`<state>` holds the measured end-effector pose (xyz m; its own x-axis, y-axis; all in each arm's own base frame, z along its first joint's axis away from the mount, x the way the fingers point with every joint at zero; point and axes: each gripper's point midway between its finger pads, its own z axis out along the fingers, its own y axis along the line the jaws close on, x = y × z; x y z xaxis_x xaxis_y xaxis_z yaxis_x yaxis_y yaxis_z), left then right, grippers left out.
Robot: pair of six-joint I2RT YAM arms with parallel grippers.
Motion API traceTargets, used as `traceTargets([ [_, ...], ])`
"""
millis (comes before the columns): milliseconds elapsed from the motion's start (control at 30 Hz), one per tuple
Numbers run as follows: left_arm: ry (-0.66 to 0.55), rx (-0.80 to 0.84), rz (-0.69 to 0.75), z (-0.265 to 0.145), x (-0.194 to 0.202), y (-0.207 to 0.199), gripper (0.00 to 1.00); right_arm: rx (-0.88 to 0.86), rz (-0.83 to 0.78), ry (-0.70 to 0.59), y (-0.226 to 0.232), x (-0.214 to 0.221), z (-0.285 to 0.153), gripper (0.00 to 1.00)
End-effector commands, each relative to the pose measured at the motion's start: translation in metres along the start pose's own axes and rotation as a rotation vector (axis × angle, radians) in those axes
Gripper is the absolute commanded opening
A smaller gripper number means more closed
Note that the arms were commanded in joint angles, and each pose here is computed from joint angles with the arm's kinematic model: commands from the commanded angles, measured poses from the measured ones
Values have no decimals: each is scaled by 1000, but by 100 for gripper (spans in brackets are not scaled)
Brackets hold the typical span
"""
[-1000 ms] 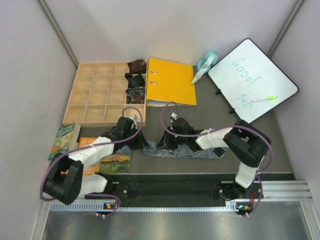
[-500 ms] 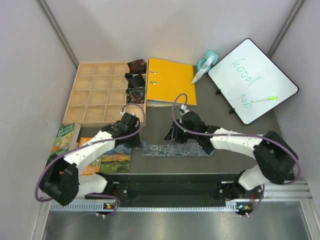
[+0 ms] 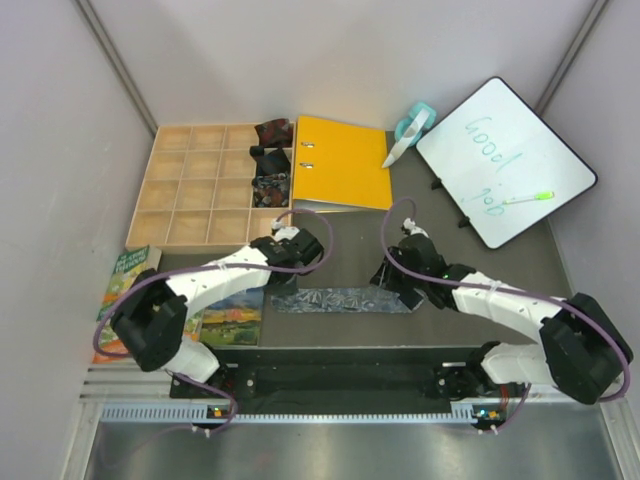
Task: Roll the ties
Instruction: Roll the tie at the center of the board.
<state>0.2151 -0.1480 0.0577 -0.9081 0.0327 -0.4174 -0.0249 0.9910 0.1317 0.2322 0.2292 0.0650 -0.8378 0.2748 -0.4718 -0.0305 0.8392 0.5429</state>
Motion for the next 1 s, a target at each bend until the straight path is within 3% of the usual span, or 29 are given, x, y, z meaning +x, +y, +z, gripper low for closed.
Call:
traceTargets([
  [0,-28,-166,59,-4,-4,9,20,-15,-14,-65,-1,-12,-5,32],
  [400,-20,-215,171,0,-2,-41,17,-33,52,-250,-19,-24,-26,37],
  [667,-14,-303,264,4,6,-64,17,-38,52,-263,-21,-24,-27,38],
  [967,14,-218,266,14,18,-95,23,-56,58,-287,-22,-25,-29,39],
])
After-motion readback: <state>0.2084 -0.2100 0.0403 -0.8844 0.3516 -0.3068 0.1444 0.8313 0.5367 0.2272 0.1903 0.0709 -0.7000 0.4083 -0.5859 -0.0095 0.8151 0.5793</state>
